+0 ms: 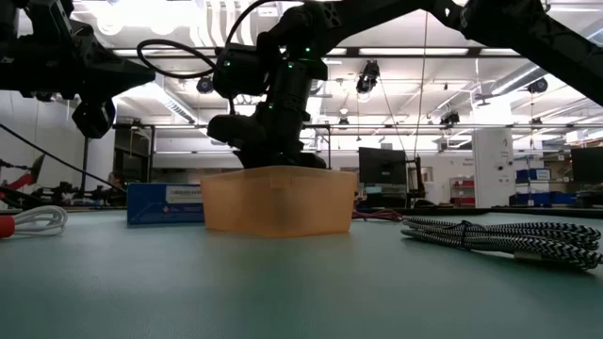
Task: Pick and place USB-C Cables
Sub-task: Put the white charger cable into the orange bin
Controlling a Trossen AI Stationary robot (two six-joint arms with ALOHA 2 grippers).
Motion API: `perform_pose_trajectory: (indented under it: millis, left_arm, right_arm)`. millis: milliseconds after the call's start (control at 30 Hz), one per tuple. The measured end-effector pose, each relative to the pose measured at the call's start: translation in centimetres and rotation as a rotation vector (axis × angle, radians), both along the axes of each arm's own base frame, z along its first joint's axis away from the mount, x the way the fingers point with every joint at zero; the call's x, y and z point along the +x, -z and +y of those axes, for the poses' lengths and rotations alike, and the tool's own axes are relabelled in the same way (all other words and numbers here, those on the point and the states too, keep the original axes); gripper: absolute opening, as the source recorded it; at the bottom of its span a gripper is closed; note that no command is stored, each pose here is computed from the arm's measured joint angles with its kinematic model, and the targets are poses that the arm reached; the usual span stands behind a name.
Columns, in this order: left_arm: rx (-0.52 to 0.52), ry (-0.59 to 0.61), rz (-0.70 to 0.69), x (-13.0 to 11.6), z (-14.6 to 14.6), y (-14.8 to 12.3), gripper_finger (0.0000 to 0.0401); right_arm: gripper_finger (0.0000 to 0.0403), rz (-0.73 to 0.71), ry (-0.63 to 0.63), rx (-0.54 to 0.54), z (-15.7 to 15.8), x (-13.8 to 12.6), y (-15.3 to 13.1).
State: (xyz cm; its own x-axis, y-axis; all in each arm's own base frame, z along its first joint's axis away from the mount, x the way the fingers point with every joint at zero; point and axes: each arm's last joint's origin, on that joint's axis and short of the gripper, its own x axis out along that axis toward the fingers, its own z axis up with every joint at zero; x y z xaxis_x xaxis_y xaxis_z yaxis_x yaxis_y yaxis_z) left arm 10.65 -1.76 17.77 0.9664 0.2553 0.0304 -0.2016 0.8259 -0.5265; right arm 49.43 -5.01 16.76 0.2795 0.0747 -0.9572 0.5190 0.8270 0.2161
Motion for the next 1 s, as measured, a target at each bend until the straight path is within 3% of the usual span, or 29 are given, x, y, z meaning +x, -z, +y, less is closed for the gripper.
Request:
perform_pose_trajectory:
  millis: [233,533,800,1000]
  left_arm:
    - [0.000,0.000,0.000,0.0,0.0,0.0,0.0000]
    - [-0.002,0.000,-0.001,0.0,0.0,0.0,0.0000]
    - [-0.005,0.004,-0.003,0.0,0.0,0.0,0.0000]
    - [-0.008,0.004,-0.003,0.0,0.0,0.0,0.0000]
  right_arm:
    - [0.0148,-0.006,0.008,0.009,0.0,-0.2,-1.4]
    - [0.0136,-0.025,-0.046,-0.010,1.5,-1.4,-5.9]
    - [0.0123,-0.091,-0.186,-0.245,6.5,-3.6,-10.9]
    - [0.0111,-0.118,-0.302,-0.325,10.5,-7.2,-13.2]
